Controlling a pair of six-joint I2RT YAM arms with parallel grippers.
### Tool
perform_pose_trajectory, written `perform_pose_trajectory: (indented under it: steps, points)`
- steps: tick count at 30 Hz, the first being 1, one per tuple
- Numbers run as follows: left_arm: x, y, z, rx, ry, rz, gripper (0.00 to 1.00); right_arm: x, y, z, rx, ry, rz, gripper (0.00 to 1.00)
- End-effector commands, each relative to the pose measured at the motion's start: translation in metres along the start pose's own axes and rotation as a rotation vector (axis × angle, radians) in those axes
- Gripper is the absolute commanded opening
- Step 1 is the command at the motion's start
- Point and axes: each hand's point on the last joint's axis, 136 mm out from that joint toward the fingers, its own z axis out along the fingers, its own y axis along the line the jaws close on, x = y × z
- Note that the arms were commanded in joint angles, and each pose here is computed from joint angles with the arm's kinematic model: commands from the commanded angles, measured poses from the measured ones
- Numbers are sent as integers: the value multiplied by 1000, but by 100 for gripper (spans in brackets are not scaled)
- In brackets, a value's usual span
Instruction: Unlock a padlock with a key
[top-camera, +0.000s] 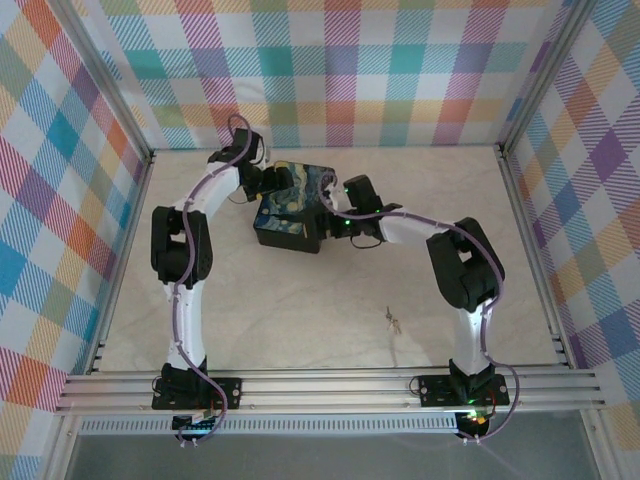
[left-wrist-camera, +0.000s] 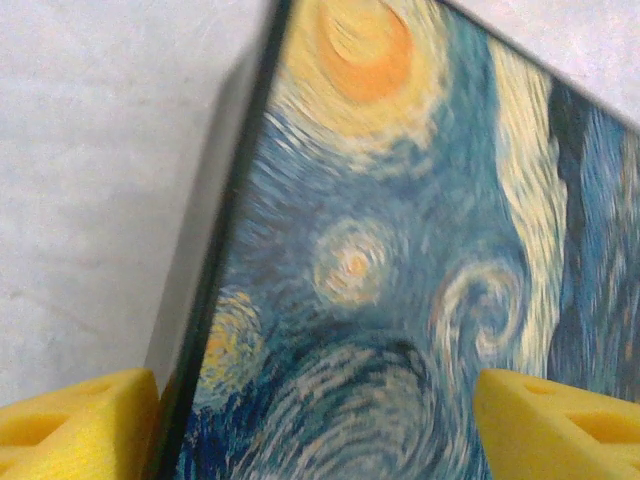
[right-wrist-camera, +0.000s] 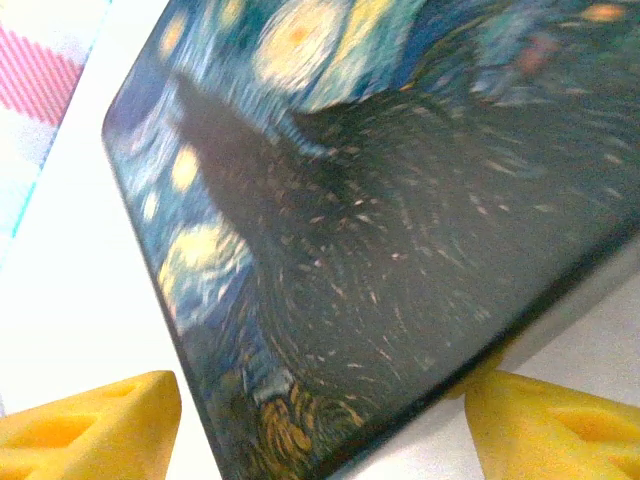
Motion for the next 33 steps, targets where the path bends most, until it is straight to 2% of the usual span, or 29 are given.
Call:
perform_pose_trajectory:
  steps: [1,6,10,15,20,23,26,28,31,33]
  points:
    - [37,-62,6,143,131,92,82,-6,81,12,-179,-51,-121,75]
    - [33,-68,1,142,110,108,83,2,127,23,-262,-26,-138,77]
    - [16,-61,-18,96,48,120,85,-2,135,7,-262,-46,-164,78]
    - [-5,-41,-53,54,-34,60,86,-14,106,-30,-162,-72,-164,79]
    - [-4,0,-95,-61,-115,-26,87,-27,52,-65,-8,-125,-107,79]
    - [15,30,-112,-132,-125,-89,87,-27,25,-75,62,-132,-67,80]
    - [49,57,-120,-201,-84,-138,87,-28,0,-78,109,-131,-20,80]
    - [73,59,-116,-156,-43,-152,87,-29,-10,-75,118,-125,3,80]
    - [104,44,-96,-20,52,-168,85,-29,-22,-66,130,-105,27,79]
    - [117,36,-85,18,100,-157,84,-26,-28,-59,126,-88,44,78]
